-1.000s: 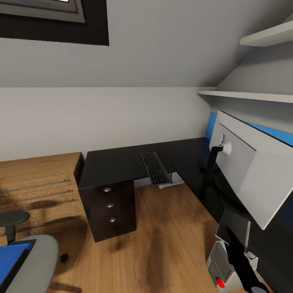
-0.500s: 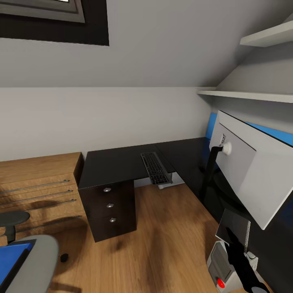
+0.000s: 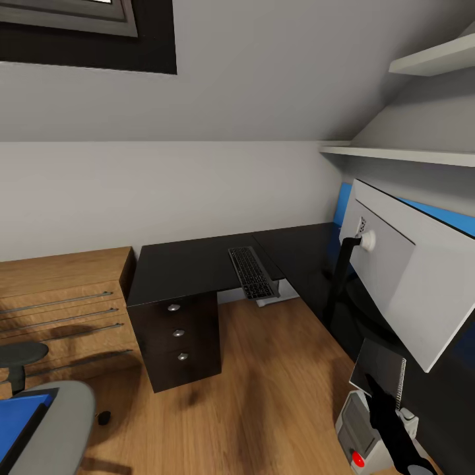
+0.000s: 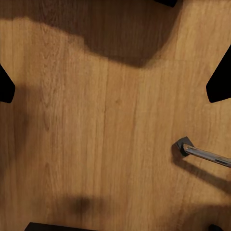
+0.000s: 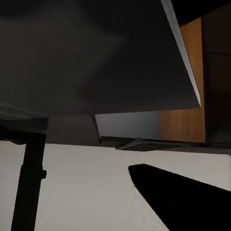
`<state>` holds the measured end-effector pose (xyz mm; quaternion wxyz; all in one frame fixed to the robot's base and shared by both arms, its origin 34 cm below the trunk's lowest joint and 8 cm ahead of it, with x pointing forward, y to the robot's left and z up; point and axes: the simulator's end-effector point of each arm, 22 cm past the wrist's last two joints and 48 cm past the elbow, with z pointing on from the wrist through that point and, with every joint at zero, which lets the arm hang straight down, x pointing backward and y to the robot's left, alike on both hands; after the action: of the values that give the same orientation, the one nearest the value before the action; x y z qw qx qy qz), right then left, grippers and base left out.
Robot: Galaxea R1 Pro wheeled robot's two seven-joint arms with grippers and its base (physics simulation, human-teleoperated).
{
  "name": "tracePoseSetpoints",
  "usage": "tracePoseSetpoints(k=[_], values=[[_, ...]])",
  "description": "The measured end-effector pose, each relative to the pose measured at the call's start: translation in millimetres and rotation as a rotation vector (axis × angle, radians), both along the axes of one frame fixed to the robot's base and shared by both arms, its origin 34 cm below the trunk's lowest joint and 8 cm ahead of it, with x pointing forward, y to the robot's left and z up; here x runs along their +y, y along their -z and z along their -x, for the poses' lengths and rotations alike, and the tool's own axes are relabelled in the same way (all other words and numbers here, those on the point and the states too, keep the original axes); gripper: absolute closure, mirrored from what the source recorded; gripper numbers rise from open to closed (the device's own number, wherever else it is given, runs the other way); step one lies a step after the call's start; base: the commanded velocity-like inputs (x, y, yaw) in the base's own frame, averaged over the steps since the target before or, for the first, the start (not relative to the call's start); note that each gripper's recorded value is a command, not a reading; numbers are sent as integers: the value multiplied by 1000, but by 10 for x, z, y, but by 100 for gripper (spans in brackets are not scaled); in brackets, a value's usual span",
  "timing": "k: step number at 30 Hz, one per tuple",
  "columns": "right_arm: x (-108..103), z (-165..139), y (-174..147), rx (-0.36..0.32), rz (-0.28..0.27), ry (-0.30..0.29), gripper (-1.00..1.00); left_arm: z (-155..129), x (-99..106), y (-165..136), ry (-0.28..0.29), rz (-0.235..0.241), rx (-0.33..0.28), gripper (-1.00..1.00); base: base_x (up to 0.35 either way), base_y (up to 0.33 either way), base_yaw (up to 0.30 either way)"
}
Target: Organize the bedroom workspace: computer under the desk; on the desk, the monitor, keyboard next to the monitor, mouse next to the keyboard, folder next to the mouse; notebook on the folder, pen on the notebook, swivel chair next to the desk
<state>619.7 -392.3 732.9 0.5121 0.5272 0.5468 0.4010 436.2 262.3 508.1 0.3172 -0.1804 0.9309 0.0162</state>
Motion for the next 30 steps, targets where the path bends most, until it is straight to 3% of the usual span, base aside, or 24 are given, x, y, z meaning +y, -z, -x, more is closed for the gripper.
tracePoseSetpoints(k=[30], values=[[-10, 2, -9, -4, -8, 7, 100, 0, 0, 0, 0, 0, 0, -100, 0, 0, 0]])
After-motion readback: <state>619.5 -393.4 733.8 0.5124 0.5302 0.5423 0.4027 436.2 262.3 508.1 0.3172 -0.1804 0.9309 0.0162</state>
